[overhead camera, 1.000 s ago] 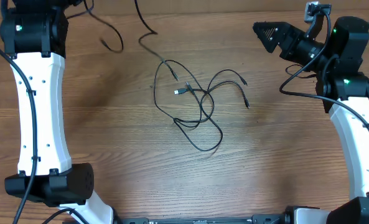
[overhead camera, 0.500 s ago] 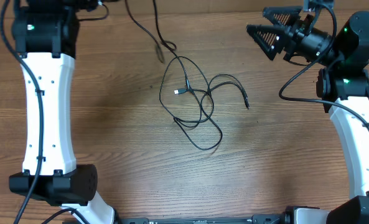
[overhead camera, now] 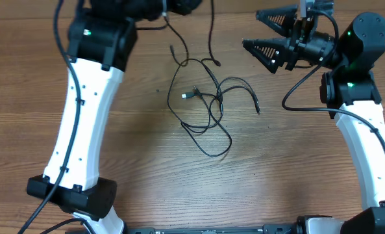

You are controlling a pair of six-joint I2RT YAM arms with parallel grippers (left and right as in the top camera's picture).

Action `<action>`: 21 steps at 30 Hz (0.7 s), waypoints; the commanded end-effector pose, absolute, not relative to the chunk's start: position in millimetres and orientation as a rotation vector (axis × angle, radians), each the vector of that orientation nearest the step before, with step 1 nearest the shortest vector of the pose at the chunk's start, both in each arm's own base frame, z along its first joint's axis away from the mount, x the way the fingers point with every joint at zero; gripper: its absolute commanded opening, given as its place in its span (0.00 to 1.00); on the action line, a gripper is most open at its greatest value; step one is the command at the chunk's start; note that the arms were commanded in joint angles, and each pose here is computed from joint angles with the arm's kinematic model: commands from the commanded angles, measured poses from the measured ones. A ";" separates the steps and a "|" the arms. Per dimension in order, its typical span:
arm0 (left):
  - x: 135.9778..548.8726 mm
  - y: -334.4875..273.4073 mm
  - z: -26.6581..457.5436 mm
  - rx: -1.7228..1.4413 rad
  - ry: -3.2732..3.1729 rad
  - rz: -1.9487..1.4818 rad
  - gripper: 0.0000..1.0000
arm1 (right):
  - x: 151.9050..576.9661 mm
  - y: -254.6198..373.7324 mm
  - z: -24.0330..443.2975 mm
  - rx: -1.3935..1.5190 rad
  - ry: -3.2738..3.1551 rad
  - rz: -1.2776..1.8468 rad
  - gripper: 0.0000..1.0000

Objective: Untangle cables

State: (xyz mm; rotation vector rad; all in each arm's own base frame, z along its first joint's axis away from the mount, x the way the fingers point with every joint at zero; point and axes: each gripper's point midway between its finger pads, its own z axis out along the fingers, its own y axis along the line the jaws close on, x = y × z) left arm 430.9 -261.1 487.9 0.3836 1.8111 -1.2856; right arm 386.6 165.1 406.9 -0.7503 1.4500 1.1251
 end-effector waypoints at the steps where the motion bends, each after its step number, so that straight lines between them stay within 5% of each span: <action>1: 425.6 -268.2 499.0 0.407 1.764 -1.202 0.04 | 379.2 173.6 422.1 -0.804 1.385 1.109 1.00; 21: 407.1 -337.8 458.0 0.488 1.872 -1.241 0.04 | 376.3 173.8 435.4 -0.793 1.346 1.122 0.97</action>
